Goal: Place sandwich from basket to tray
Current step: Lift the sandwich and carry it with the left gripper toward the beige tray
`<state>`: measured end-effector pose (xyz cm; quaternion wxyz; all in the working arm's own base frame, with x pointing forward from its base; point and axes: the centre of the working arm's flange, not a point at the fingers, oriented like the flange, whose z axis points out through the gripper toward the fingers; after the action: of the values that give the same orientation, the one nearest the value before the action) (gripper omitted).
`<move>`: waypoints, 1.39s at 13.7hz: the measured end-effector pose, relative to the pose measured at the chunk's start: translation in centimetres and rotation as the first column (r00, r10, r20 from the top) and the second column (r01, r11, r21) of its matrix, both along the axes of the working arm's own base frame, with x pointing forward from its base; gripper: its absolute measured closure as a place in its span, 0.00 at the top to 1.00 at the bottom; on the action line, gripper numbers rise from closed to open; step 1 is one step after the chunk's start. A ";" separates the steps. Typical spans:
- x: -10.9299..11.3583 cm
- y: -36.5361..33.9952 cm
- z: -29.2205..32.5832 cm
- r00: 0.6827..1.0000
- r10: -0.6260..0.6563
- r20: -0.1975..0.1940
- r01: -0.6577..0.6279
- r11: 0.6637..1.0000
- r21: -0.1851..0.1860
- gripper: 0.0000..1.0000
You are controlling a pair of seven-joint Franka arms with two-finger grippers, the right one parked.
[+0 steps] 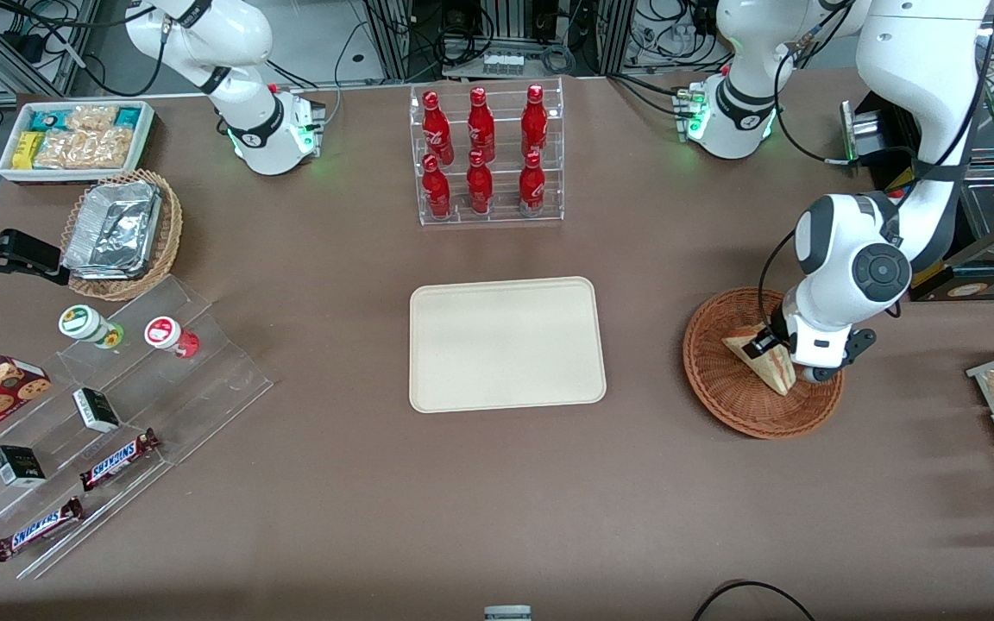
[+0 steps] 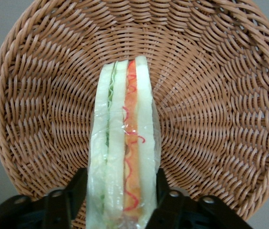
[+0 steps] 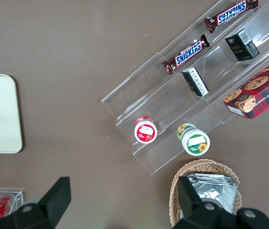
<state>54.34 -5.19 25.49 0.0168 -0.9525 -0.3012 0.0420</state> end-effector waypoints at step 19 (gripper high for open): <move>-1.1 -26.9 8.5 0.890 -0.452 -0.056 0.446 0.890 -0.095 0.15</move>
<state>53.21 -32.14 33.97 -0.0004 -0.9939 -0.0701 0.0853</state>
